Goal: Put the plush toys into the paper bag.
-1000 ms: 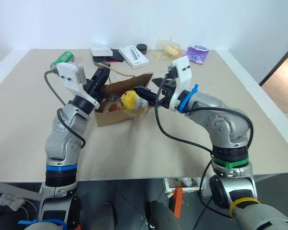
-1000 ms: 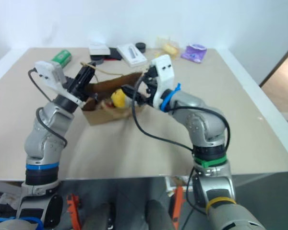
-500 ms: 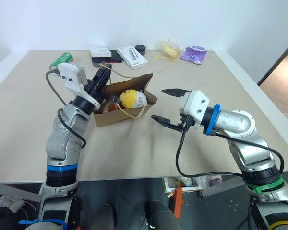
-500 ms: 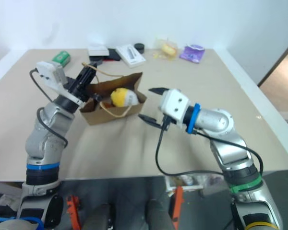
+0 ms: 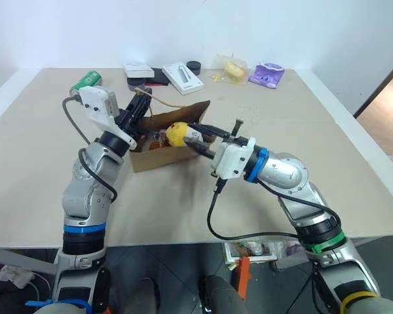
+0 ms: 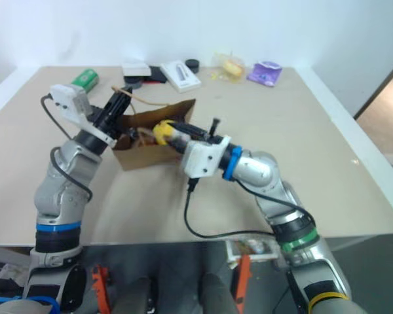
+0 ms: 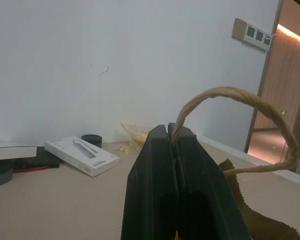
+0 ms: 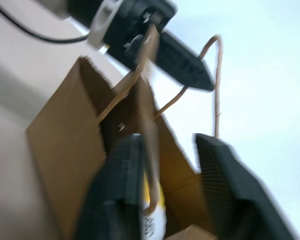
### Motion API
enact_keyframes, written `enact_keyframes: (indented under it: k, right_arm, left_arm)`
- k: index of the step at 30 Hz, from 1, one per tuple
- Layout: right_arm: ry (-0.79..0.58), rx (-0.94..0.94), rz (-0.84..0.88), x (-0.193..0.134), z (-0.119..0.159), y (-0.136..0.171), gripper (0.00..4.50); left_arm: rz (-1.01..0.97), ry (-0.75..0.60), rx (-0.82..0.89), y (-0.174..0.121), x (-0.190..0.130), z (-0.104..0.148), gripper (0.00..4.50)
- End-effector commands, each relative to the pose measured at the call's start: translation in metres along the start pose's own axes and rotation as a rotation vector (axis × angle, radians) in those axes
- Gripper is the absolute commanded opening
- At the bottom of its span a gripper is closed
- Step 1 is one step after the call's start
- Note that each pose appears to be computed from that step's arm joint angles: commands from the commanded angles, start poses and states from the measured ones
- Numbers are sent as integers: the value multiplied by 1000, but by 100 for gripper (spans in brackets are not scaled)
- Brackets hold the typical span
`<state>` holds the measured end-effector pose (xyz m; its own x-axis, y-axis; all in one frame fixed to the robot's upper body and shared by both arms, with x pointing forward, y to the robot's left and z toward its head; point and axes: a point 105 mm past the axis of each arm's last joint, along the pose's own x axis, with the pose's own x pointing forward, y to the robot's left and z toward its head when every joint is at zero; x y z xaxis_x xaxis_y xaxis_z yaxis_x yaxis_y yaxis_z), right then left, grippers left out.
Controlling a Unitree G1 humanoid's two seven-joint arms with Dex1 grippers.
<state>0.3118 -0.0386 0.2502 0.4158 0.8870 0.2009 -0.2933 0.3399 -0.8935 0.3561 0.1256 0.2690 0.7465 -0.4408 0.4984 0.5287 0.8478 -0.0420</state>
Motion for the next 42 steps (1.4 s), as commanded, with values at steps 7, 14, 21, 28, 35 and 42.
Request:
enact_keyframes:
  k: [7, 14, 21, 28, 35, 42]
  right_arm:
    - [-6, 37, -185, -7, 2, -69, 3]
    - [58, 101, -101, -6, -14, -50, 3]
    - [106, 160, -49, -11, -22, -41, 151]
    - [82, 304, -105, -22, -17, -53, 450]
    - [233, 766, -118, -49, -43, -36, 450]
    - [301, 998, 118, -39, -33, 22, 393]
  left_arm:
    - [20, -43, -27, 3, 2, 16, 0]
    - [-1, -3, -74, -5, -1, 8, 0]
    - [0, 55, -58, -6, -4, -1, 26]
    - [-21, 100, -114, 2, -8, 0, 341]
    - [-239, 328, -205, -3, -47, -10, 444]
    - [-386, 522, -109, 2, -81, -30, 450]
